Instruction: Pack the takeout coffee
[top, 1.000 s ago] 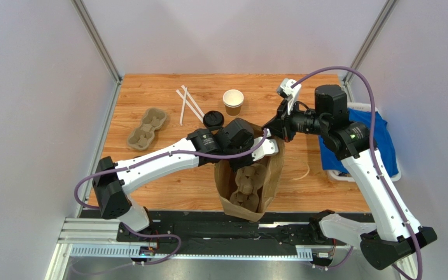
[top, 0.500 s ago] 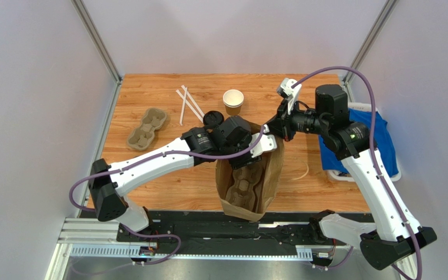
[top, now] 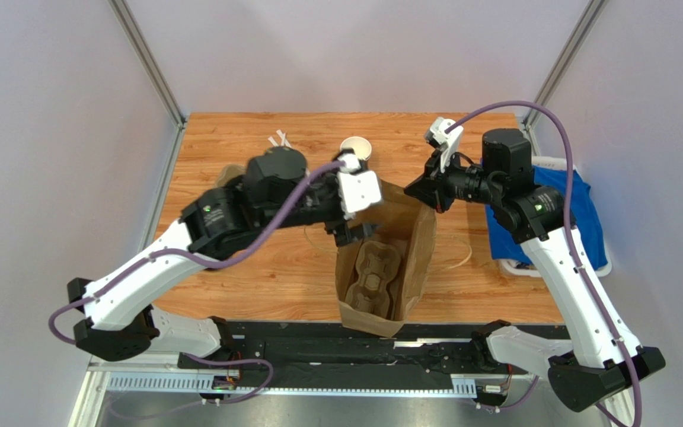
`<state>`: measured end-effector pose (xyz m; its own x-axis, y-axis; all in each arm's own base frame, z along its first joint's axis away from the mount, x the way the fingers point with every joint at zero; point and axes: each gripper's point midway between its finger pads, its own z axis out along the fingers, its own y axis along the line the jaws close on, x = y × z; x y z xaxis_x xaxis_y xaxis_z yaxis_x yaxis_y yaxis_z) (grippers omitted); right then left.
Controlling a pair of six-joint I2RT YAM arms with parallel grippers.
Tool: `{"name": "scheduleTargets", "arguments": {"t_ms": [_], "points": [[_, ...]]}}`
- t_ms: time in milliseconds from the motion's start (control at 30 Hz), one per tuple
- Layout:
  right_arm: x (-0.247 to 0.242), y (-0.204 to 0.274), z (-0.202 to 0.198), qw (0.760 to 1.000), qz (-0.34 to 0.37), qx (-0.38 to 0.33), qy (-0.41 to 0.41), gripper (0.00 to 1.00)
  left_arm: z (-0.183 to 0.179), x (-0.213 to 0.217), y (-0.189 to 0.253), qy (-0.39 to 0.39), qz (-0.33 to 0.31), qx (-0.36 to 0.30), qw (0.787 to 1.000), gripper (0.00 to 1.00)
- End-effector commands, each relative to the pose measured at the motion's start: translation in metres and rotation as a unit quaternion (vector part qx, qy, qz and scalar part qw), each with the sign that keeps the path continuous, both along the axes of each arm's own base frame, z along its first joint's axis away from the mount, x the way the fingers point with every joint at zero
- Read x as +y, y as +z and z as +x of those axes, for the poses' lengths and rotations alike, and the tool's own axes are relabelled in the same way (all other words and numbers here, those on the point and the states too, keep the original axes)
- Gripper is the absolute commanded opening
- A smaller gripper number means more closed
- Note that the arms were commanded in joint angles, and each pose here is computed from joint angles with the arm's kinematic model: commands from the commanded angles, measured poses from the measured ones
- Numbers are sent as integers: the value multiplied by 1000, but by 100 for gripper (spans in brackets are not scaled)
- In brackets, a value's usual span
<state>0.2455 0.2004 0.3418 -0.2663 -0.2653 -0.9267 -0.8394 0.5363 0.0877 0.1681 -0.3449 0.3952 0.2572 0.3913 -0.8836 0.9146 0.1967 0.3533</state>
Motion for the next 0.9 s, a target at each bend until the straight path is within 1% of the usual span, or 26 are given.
{"name": "scheduleTargets", "arguments": {"t_ms": [0, 33, 67, 133, 167, 233, 267, 333, 367, 400, 433, 467, 533, 567, 633, 700, 733, 800, 867], "points": [[-13, 2, 7, 999, -11, -8, -34, 0, 21, 46, 91, 61, -118, -25, 991, 89], [-17, 1, 8, 999, -15, -5, -46, 0, 31, 56, 99, 87, -133, -10, 987, 89], [-21, 0, 10, 998, -17, -5, -53, 0, 56, 78, 112, 137, -142, -10, 980, 89], [-27, -2, 12, 997, -22, 1, -71, 0, 84, 102, 118, 201, -149, 3, 968, 89], [-31, -3, 13, 997, -23, 3, -80, 0, 113, 128, 115, 259, -140, 7, 956, 90], [-37, -5, 15, 995, -25, 8, -97, 0, 138, 150, 104, 309, -133, 33, 941, 90], [-40, -5, 16, 994, -26, 8, -104, 0, 161, 169, 86, 348, -111, 55, 929, 90], [-44, -5, 17, 993, -30, 8, -117, 0, 183, 183, 62, 382, -81, 81, 917, 90], [-47, -5, 18, 992, -30, 8, -123, 0, 200, 192, 37, 402, -49, 117, 907, 91], [-49, -5, 18, 991, -33, 8, -128, 0, 205, 190, 24, 401, -34, 137, 905, 90], [-52, -6, 20, 990, -36, 6, -136, 0, 211, 189, 11, 399, -13, 149, 904, 92], [-53, -5, 20, 990, -36, 7, -139, 0, 223, 188, -16, 409, 18, 181, 894, 93], [-57, -6, 21, 988, -37, 8, -148, 0, 232, 185, -40, 425, 35, 221, 877, 93], [-58, -7, 21, 988, -38, 10, -151, 0, 240, 182, -61, 430, 50, 250, 866, 93], [-61, -7, 20, 987, -39, 11, -157, 0, 247, 173, -82, 435, 45, 283, 854, 93], [-62, -9, 19, 986, -38, 14, -161, 0, 255, 166, -96, 434, 36, 297, 850, 95], [-64, -9, 19, 986, -38, 13, -165, 0, 259, 161, -108, 429, 34, 304, 850, 99], [-66, -10, 18, 985, -38, 16, -170, 0, 260, 152, -121, 413, 35, 321, 852, 99], [-66, -11, 18, 984, -38, 19, -172, 0, 263, 144, -139, 409, 48, 332, 848, 99]]}}
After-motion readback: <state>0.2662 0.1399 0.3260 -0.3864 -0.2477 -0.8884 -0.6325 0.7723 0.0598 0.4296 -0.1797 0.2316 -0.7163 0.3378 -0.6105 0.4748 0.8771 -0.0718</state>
